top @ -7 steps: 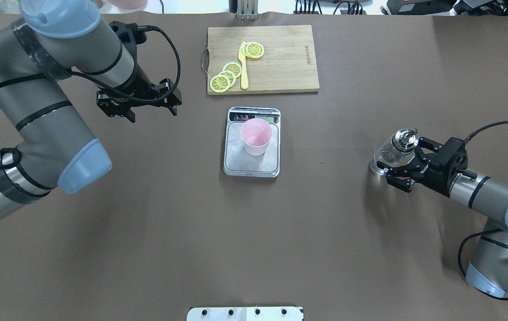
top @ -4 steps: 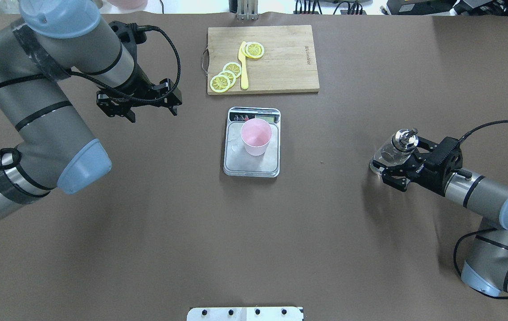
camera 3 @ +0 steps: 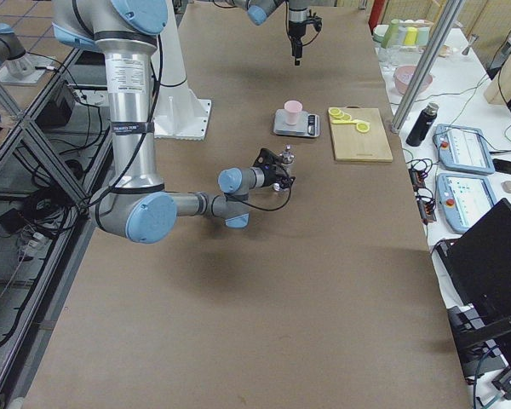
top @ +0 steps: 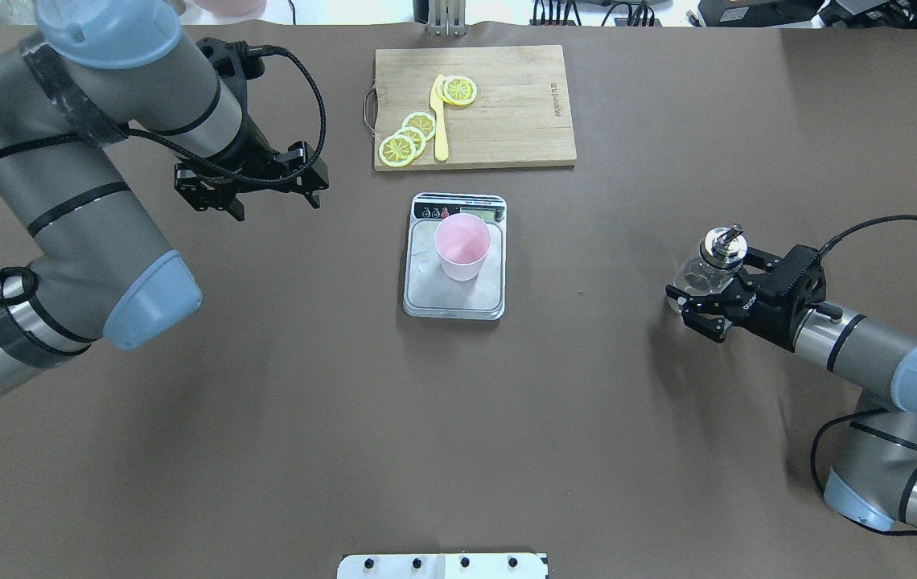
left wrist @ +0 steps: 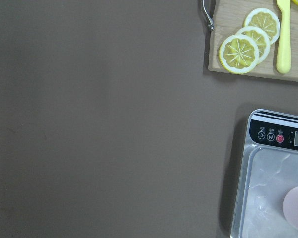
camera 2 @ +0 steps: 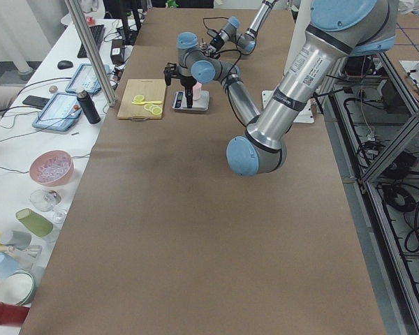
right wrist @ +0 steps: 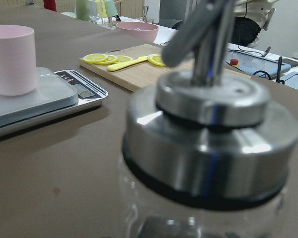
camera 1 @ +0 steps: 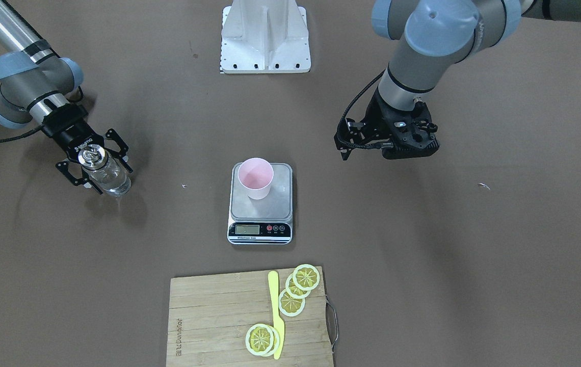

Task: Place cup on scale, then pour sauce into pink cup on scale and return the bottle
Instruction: 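Lift the bottle with the right gripper toward the scale while the left arm withdraws, then bring the bottle spout over the pink cup with the right gripper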

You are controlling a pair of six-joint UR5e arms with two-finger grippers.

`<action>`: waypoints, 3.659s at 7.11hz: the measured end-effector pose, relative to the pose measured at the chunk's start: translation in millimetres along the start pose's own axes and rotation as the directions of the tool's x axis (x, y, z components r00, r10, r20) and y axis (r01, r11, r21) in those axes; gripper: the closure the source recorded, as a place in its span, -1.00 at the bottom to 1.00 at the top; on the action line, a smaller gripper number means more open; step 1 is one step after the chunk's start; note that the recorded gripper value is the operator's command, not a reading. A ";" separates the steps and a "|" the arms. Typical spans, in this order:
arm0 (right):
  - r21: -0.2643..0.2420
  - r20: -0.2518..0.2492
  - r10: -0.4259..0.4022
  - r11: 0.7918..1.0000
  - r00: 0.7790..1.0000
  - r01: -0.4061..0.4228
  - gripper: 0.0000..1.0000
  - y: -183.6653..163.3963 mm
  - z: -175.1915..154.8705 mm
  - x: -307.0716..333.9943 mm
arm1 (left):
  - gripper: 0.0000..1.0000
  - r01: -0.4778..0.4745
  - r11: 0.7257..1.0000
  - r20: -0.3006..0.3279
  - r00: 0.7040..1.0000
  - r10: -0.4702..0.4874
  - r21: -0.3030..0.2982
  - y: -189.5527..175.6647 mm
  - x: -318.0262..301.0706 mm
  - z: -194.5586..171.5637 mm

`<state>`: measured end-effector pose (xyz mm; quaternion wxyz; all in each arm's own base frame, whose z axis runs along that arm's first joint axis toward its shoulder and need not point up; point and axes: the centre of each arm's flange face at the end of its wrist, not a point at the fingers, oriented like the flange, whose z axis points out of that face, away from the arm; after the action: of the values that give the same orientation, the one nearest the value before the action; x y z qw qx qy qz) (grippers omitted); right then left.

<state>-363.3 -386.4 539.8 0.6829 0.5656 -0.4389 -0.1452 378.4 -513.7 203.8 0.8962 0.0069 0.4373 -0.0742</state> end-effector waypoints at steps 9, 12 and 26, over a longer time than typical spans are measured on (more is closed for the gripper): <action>-0.075 -0.032 -0.010 0.997 0.999 0.008 0.82 -76.5 0.3 -9.0 | -0.93 -0.006 1.000 0.003 1.000 0.006 0.005 -2.6 -2.2 -0.6; -0.179 -0.088 -0.056 0.983 0.995 0.040 0.85 -124.0 5.4 -21.2 | -0.95 -0.116 0.993 0.014 0.993 0.116 0.018 -12.8 -30.3 -9.6; -0.682 -0.080 -0.677 0.572 0.732 0.455 0.89 -239.8 79.5 -151.3 | -0.96 -0.525 0.849 0.079 0.846 0.528 -0.053 -36.9 -400.1 -6.4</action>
<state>-439.1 -408.9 256.2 0.8073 0.4350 -0.0352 -0.3972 125.7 -499.0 515.8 0.9010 0.1101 0.3787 0.1805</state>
